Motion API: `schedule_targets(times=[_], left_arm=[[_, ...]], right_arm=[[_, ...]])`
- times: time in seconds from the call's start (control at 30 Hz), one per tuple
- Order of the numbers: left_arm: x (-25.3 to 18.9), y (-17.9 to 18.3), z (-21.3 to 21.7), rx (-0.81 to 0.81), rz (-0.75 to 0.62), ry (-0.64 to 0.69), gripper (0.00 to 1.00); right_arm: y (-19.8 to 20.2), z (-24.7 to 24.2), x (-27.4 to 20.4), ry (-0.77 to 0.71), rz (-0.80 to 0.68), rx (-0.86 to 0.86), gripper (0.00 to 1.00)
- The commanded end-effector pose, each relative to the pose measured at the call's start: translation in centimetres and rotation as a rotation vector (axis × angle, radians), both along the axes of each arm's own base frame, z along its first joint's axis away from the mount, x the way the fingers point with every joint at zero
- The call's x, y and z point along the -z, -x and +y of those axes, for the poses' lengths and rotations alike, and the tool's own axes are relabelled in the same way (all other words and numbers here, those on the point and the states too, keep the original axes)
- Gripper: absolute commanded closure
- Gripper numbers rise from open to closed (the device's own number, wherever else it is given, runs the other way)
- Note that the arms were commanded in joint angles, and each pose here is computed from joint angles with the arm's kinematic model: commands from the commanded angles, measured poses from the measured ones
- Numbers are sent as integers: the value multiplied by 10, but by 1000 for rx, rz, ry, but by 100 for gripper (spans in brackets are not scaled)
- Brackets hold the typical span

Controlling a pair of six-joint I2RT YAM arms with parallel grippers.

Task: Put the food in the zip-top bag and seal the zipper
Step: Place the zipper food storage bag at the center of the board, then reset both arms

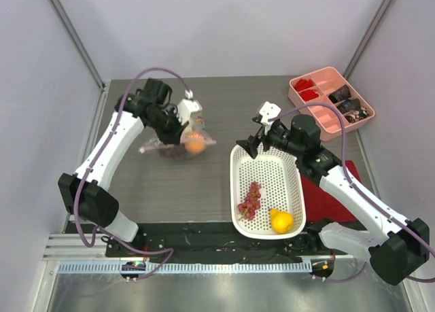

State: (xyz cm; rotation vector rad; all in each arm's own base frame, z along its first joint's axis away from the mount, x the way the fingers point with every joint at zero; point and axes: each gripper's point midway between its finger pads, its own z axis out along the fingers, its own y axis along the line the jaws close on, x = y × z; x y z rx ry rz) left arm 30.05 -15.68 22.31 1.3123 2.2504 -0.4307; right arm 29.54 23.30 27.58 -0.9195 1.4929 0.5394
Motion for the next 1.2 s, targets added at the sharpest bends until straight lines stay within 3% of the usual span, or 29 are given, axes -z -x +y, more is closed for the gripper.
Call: schedule_targets(times=[0.0,0.3,0.4,0.47,0.5,0.63,0.67,0.77,0.97,1.17], left_arm=[[29,9,11,84,-84,-54,100],[50,25,6,21,-17,3,100],[48,38,1,34,19,40,89],[44,49,0,45,26,42,76],[41,53,0,46,26,44,62],[13,68,1,6,19,90,34],[7,68,2,-44,21,101,29],[-28,60,7,-176,-24,182,0],[-104,21,36,-502,-129,365,0],[-95,3,82,-790,-128,320,0]], right_arm=[[1,-9,-24,-23,-50,39,0],[8,-22,-18,18,4,86,0],[13,-28,-17,32,30,103,0],[16,-34,-19,38,40,125,0],[18,-36,-21,35,49,132,0],[25,-44,-25,39,74,164,0],[28,-47,-27,38,80,173,0],[33,-55,-35,21,88,212,0],[36,-76,-48,-39,124,343,0],[30,-106,-52,-173,233,508,1]])
